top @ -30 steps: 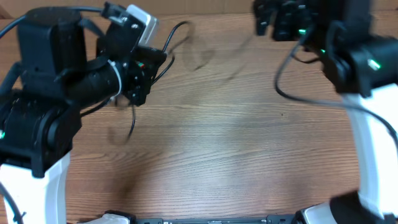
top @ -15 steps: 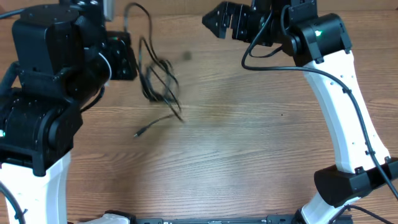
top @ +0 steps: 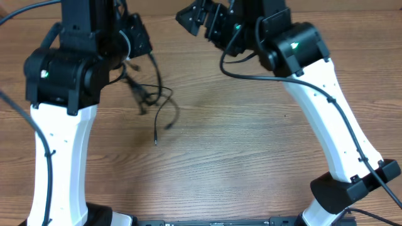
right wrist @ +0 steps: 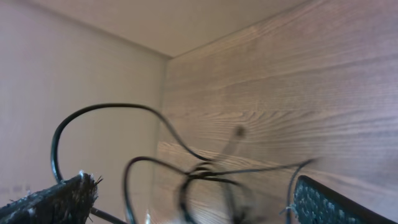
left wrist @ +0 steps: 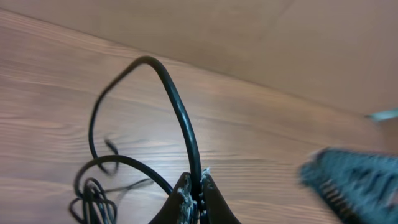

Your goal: Untangle cables

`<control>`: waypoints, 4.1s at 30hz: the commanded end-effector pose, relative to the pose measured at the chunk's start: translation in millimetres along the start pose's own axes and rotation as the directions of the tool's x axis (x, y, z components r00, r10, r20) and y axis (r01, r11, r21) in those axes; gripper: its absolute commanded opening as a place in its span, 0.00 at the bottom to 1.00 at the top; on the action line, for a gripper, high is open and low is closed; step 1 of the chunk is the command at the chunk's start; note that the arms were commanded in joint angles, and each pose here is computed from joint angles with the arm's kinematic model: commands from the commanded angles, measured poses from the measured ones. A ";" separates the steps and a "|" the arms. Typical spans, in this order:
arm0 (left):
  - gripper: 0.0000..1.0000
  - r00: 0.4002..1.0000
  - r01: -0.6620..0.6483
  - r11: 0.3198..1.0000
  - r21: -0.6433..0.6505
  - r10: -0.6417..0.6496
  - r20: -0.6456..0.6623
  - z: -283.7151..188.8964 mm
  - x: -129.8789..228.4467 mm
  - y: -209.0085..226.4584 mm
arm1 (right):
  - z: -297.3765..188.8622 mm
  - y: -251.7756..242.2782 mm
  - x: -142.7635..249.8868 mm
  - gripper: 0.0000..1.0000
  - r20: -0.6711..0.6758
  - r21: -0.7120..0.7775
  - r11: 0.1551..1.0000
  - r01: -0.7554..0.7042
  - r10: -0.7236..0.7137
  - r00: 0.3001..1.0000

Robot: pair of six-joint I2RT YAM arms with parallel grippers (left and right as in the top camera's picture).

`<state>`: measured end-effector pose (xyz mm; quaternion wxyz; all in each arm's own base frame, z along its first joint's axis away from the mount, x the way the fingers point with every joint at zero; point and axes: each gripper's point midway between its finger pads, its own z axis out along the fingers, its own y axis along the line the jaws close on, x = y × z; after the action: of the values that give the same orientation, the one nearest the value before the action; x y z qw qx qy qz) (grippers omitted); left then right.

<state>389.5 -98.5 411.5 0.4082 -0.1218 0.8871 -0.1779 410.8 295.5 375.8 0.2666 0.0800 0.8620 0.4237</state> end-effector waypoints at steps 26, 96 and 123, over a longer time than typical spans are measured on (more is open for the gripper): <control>0.04 0.926 0.300 0.859 0.415 -0.367 0.090 -28.5 -67.2 -69.0 | -21.0 69.4 -6.8 0.93 0.140 -0.222 0.862 0.455 -0.434 0.890; 0.04 0.759 -0.010 0.956 0.292 -0.183 0.625 -186.9 -135.0 -38.4 | 21.9 2.8 49.8 0.04 -0.022 -0.115 0.640 0.759 -0.766 0.643; 0.04 0.790 -0.095 0.953 0.288 -0.104 0.604 -235.0 -106.1 -17.4 | -163.4 8.5 -29.1 0.78 0.242 -0.121 0.757 0.642 -0.605 0.759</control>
<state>224.5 14.0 659.2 0.7503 -0.1843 0.6083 -0.1818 355.5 159.1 472.6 0.4751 -0.1784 0.7677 0.3913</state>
